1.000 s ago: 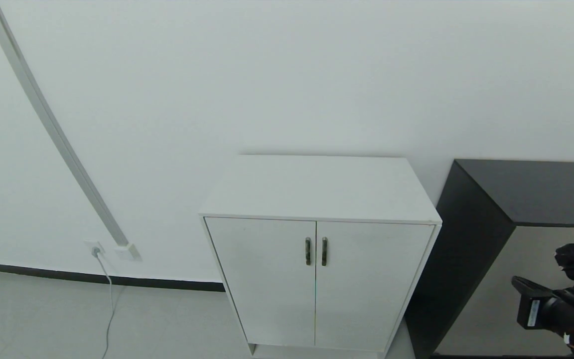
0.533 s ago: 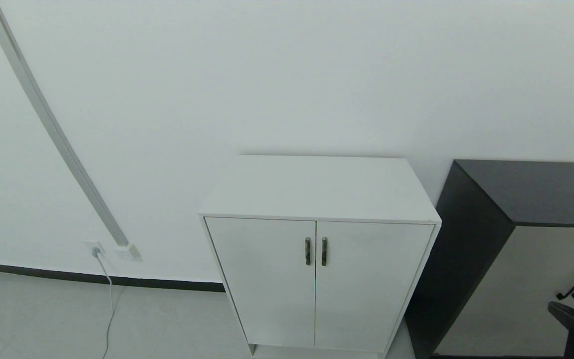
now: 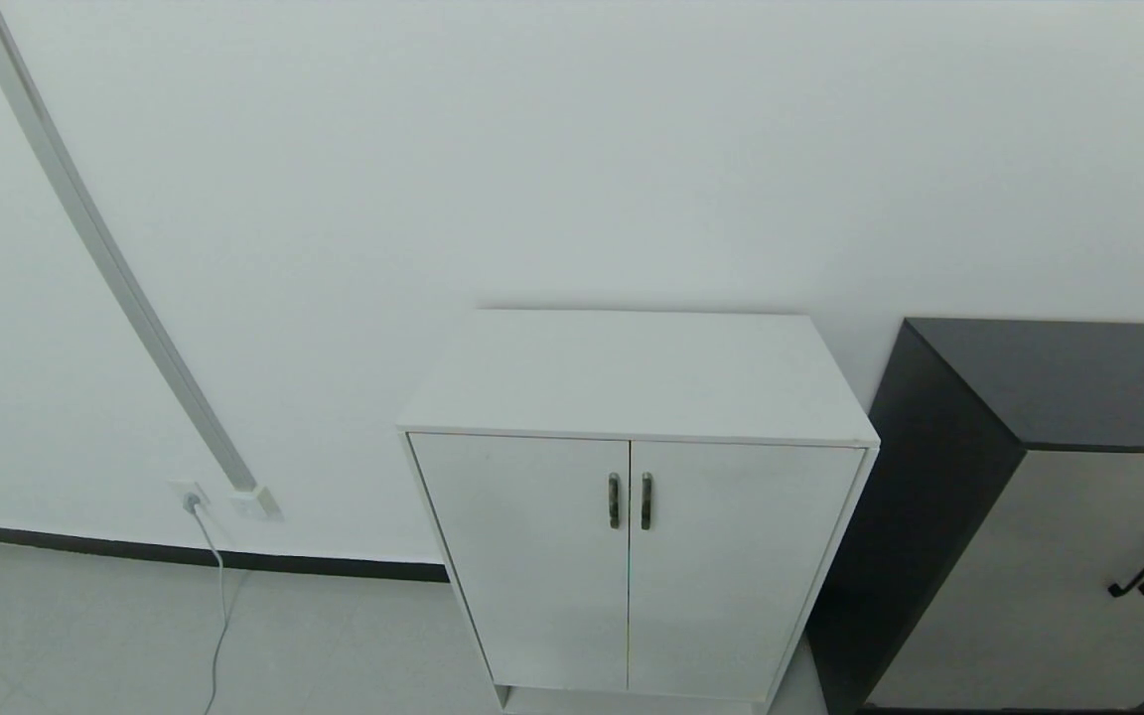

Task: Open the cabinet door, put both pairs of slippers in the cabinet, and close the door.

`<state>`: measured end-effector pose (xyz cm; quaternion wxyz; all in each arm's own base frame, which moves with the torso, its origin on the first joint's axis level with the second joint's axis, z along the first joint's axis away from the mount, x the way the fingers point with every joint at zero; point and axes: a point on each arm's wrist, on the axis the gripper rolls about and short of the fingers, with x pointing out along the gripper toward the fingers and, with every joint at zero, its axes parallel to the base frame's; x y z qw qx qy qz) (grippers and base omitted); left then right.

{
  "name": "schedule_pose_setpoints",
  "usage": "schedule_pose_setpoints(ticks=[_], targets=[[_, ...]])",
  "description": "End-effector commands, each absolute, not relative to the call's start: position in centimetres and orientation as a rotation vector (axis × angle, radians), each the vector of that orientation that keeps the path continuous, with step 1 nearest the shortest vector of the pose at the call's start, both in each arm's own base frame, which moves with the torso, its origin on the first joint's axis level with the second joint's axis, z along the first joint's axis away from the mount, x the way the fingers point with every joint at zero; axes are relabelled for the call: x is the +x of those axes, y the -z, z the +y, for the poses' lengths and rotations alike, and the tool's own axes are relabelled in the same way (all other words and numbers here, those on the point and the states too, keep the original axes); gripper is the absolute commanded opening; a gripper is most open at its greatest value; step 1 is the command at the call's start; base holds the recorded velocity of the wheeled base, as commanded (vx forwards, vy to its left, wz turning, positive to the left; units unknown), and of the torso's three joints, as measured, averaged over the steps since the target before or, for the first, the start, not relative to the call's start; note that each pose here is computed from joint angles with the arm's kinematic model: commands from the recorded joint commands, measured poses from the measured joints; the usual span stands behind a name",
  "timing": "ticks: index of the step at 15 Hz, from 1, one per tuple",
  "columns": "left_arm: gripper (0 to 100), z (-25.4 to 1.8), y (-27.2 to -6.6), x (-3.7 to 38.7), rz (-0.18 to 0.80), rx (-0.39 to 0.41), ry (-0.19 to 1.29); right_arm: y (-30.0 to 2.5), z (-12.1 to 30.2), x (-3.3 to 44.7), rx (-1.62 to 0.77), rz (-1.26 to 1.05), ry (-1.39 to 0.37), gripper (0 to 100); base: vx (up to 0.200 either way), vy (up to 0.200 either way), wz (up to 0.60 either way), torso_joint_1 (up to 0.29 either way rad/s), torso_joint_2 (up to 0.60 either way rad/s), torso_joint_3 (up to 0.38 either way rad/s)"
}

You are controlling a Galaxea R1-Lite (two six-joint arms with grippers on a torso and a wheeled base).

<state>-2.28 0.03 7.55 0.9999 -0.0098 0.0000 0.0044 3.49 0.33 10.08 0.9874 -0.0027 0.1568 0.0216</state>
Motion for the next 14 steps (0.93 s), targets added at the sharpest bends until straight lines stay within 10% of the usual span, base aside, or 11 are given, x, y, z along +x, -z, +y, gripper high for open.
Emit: schedule_pose_setpoints(ticks=[1, 14], targets=[[0, 0.0, -7.6, -2.3, 0.001, -0.02, -0.009, -9.6, -0.1, 1.0, 0.013, 0.188, -0.059, 0, 0.0, 0.0, 0.0, 0.0, 0.0, 0.0], [0, 0.0, -7.5, -2.3, 0.0, -0.02, -0.008, -7.8, -0.3, -1.5, -0.012, 0.099, -0.218, 0, 0.0, 0.0, 0.0, 0.0, 0.0, 0.0]])
